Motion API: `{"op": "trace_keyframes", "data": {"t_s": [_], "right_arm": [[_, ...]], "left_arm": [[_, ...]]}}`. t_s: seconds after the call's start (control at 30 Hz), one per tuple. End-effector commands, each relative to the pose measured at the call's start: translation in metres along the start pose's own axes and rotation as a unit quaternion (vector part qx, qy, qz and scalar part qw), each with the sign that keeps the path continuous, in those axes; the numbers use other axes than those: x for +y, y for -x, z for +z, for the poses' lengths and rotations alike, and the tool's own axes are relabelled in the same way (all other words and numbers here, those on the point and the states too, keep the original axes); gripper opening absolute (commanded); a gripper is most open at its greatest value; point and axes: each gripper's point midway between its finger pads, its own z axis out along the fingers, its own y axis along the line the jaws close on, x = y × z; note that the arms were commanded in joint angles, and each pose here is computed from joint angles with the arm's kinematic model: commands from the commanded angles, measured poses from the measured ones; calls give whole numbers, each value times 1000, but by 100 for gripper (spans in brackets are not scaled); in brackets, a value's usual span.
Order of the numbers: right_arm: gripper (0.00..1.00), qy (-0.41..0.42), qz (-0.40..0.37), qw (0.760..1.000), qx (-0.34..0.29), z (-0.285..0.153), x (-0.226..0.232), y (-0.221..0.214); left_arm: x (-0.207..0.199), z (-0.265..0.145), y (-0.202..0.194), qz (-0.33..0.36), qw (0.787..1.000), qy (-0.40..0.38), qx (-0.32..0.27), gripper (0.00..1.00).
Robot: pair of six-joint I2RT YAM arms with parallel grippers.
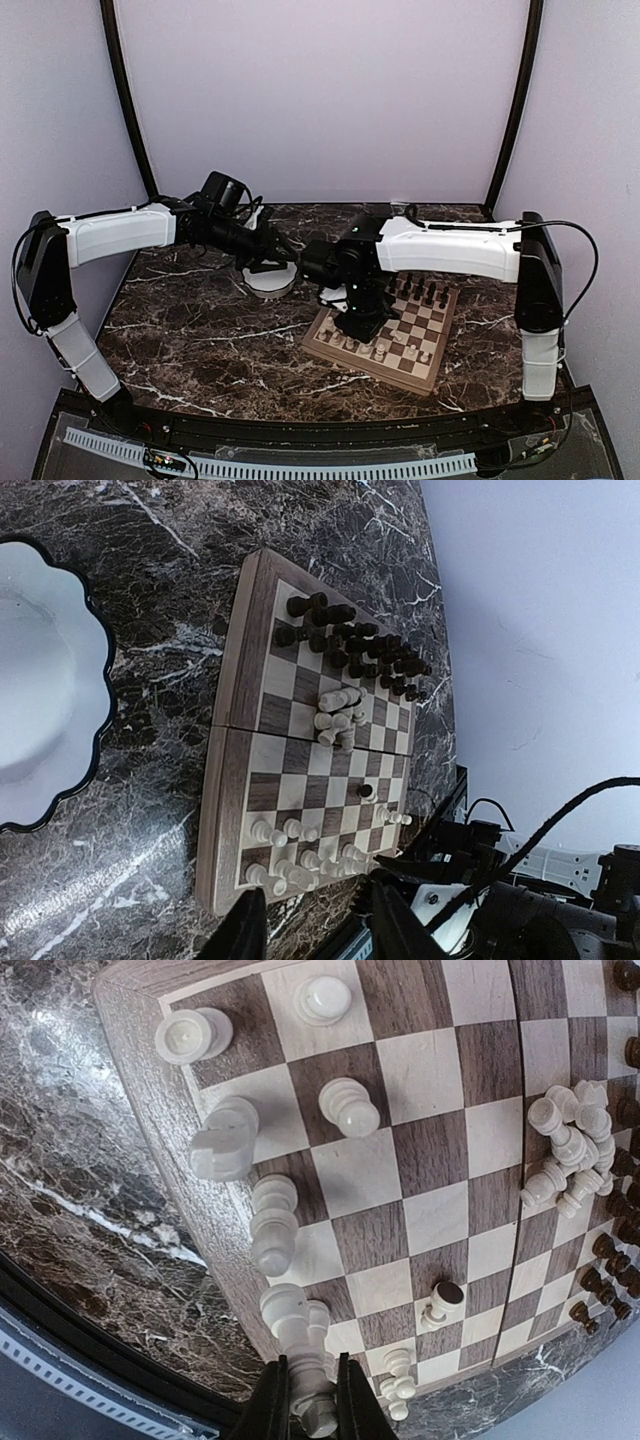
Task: Set up the chess pieces on the board
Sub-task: Place the queen at d1.
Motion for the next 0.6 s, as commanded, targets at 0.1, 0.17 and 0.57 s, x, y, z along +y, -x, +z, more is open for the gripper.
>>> {"op": "trace_keyframes", "data": {"t_s": [0.1, 0.17, 0.57], "right_arm": [[2, -32, -8, 999, 15, 12, -4, -3], [2, -32, -9, 999, 15, 13, -4, -2], [2, -28, -10, 999, 13, 18, 0, 7]], "left_arm": [[-2, -9, -5, 2, 1000, -3, 1, 38], [-1, -9, -5, 1, 1000, -3, 2, 38], [3, -6, -9, -4, 1000, -4, 8, 38]]}}
